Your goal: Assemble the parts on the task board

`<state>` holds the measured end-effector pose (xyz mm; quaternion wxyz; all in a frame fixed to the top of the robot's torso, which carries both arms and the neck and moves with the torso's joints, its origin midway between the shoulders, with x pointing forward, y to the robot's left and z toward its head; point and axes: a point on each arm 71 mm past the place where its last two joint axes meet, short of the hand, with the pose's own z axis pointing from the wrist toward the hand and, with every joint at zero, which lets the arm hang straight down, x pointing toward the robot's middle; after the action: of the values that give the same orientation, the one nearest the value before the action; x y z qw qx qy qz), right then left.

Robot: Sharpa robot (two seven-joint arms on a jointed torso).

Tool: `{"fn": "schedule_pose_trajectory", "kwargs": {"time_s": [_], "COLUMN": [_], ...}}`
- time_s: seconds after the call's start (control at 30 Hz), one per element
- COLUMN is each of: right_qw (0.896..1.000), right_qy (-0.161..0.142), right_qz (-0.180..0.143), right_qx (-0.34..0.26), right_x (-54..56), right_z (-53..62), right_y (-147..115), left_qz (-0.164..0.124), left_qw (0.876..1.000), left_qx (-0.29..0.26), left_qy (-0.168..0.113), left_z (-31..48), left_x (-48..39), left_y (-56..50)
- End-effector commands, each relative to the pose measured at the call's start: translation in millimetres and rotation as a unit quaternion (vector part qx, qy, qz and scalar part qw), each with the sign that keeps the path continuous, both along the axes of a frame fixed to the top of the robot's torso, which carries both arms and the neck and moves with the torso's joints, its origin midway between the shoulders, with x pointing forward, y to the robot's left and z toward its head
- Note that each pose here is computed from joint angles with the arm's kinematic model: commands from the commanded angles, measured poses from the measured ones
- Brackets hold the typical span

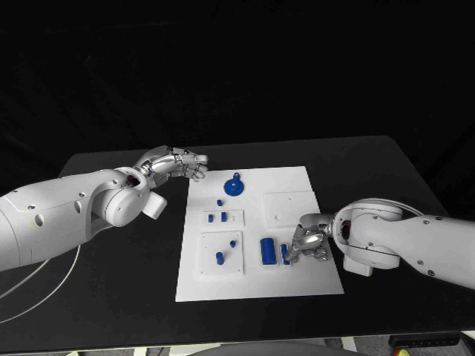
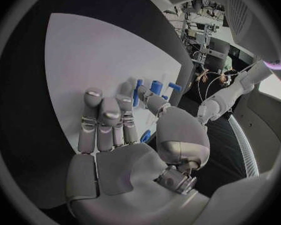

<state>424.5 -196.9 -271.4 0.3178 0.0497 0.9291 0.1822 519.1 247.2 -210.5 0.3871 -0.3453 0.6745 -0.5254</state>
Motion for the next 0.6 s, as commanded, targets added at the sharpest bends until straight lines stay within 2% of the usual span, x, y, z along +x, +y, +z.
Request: {"fn": "schedule_pose_trajectory", "kwargs": {"time_s": [0.03, 0.2, 0.23, 0.33, 0.5, 0.6], "right_qw": [1.0, 0.998, 0.995, 0.993, 0.98, 0.962], "right_qy": [0.006, 0.004, -0.001, -0.018, -0.082, -0.111], "right_qz": [-0.028, -0.052, -0.069, -0.073, -0.077, -0.096], "right_qx": [-0.001, 0.045, 0.067, 0.094, 0.162, 0.23], "right_x": [0.0, 9.0, 15.2, 25.5, 58.1, 79.2], "right_z": [-7.9, -2.9, 0.7, 9.6, 45.7, 60.8], "right_y": [-13, -25, -30, -36, -46, -51], "left_qz": [-0.009, 0.005, 0.01, 0.018, 0.022, 0.029], "left_qw": [1.0, 0.999, 0.999, 0.999, 0.998, 0.998], "left_qx": [-0.003, -0.033, -0.037, -0.046, -0.051, -0.054], "left_qy": [-0.004, 0.015, 0.016, 0.019, 0.007, -0.007], "left_z": [1.1, 0.3, 0.3, 0.3, 4.6, 13.9], "left_x": [-0.4, 0.9, 1.6, 2.7, 8.0, 13.7], "left_y": [-3.0, -2.8, -1.8, -0.4, 2.3, 6.2]}}
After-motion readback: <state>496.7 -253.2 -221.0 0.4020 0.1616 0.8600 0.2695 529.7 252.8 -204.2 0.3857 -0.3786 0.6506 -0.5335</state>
